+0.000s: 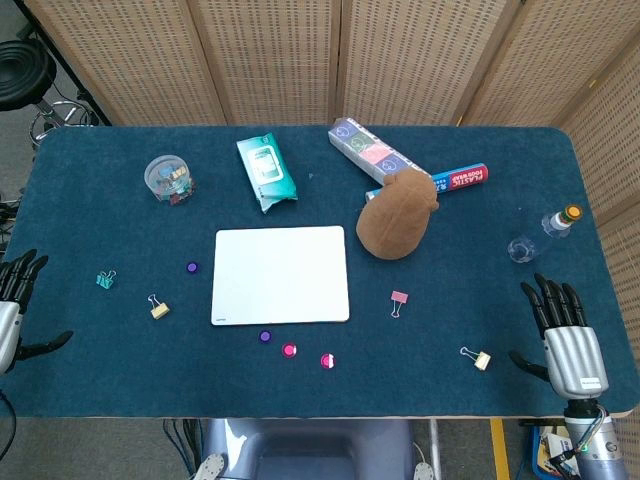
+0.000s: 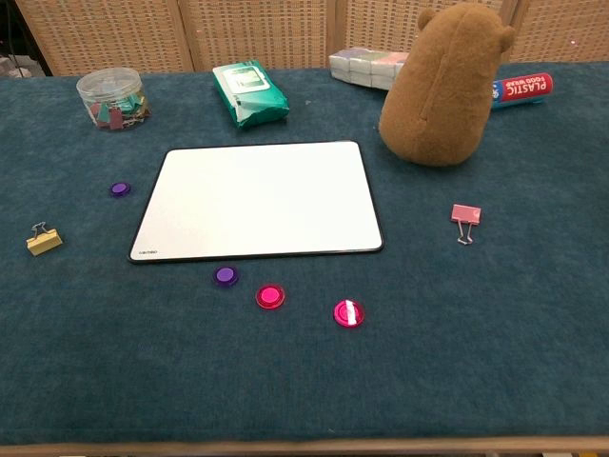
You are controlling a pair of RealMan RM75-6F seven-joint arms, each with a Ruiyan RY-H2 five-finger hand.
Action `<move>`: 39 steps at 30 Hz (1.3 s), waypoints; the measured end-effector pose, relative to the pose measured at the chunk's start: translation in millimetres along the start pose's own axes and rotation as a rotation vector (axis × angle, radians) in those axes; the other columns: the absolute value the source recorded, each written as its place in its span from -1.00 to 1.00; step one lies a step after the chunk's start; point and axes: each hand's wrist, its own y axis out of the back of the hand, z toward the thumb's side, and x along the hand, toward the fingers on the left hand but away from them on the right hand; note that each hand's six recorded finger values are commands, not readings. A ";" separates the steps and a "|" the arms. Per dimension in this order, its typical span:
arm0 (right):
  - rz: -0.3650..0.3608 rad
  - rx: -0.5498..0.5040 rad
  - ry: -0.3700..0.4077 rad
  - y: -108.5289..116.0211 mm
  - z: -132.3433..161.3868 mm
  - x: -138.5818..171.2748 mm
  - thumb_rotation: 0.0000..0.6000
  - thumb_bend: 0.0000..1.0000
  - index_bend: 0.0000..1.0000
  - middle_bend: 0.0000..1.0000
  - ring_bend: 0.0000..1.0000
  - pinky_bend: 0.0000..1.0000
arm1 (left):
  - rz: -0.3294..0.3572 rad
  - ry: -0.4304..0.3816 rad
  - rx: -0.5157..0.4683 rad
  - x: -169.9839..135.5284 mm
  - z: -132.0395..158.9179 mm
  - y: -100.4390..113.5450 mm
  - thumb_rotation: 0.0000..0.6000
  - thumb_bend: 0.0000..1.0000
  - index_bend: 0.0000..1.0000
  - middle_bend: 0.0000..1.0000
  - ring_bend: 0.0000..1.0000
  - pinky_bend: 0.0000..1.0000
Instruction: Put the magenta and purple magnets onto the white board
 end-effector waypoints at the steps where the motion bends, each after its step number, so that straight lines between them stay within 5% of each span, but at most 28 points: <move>1: 0.002 -0.008 0.000 0.0 -0.1 -0.4 1.00 -1.00 -1.00 -1.00 -1.00 -1.00 | 0.000 0.000 0.001 0.1 -0.2 -0.1 1.00 -1.00 -1.00 -1.00 -1.00 -1.00; 9: 0.033 -0.047 0.021 -3.3 2.7 -0.8 1.00 -1.00 -1.00 -1.00 -1.00 -1.00 | -0.003 0.003 -0.010 0.1 -2.0 0.0 1.00 -1.00 -1.00 -1.00 -1.00 -1.00; 15: 0.121 -0.125 0.113 -13.4 22.0 -7.4 1.00 -1.00 -0.82 -1.00 -1.00 -1.00 | -0.007 -0.001 -0.010 0.4 -1.2 -0.6 1.00 -1.00 -1.00 -1.00 -1.00 -1.00; 31: 0.371 -0.217 0.539 -45.3 175.0 -55.3 1.00 -1.00 -0.37 -1.00 -1.00 -1.00 | -0.016 0.018 -0.014 5.0 -5.6 -1.5 1.00 -1.00 -1.00 -1.00 -1.00 -1.00; 39: 0.409 -0.193 0.613 -67.4 231.0 -60.9 1.00 -0.91 -0.34 -1.00 -1.00 -1.00 | -0.012 0.025 -0.028 5.4 -9.2 1.5 1.00 -1.00 -1.00 -1.00 -1.00 -1.00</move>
